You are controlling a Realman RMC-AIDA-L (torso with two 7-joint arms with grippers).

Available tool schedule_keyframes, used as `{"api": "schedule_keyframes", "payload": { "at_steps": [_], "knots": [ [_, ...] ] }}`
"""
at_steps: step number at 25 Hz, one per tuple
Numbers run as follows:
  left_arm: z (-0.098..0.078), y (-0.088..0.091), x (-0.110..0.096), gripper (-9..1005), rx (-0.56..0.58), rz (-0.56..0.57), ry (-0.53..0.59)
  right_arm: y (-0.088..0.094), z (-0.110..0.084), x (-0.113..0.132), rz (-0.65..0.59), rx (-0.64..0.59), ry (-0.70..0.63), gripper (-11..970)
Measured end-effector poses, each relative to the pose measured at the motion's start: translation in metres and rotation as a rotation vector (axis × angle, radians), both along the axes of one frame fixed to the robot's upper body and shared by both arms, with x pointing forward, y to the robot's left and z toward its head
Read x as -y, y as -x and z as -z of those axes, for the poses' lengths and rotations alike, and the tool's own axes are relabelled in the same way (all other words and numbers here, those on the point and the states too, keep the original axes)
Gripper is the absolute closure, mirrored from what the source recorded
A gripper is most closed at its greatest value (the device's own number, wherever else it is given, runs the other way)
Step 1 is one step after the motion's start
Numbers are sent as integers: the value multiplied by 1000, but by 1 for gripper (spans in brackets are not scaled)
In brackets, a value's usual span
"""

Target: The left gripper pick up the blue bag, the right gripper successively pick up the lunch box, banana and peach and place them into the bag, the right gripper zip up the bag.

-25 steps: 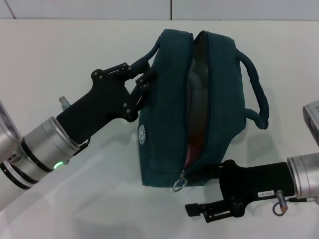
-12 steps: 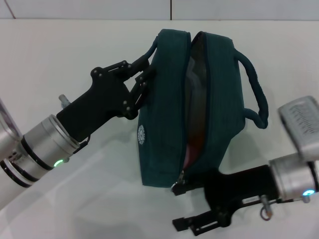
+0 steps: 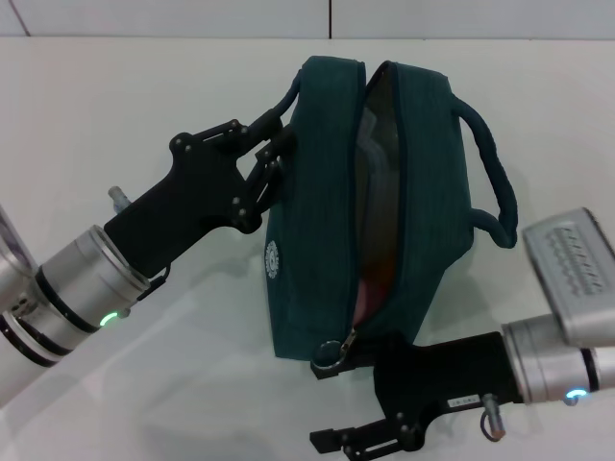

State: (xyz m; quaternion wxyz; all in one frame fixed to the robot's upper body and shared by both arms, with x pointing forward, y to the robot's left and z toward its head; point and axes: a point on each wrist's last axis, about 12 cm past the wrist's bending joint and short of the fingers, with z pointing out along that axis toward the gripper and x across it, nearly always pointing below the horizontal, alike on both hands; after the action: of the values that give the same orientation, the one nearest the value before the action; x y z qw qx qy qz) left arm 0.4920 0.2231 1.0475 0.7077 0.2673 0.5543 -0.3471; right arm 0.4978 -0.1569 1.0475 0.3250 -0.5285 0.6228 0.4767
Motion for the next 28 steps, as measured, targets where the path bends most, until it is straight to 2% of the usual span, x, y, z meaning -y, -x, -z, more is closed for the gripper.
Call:
{"api": "schedule_keyframes", "payload": {
  "at_steps": [9,13,18,24,28],
  "knots": [
    [0,0,0,782,-1,-1,1,15,10,18,64,68,-64,179],
    [0,1,0,780,0,-1,2,27,18,29,116,136,-110,179],
    [0,1,0,779,3,1,6,35,22,38,133,145,-134,179],
    [0,3,-2,777,16,-6,2,45,32,56,237,251,-172,180],
    [0,3,-2,775,19,-7,0,49,36,59,261,271,-168,180]
  ]
}}
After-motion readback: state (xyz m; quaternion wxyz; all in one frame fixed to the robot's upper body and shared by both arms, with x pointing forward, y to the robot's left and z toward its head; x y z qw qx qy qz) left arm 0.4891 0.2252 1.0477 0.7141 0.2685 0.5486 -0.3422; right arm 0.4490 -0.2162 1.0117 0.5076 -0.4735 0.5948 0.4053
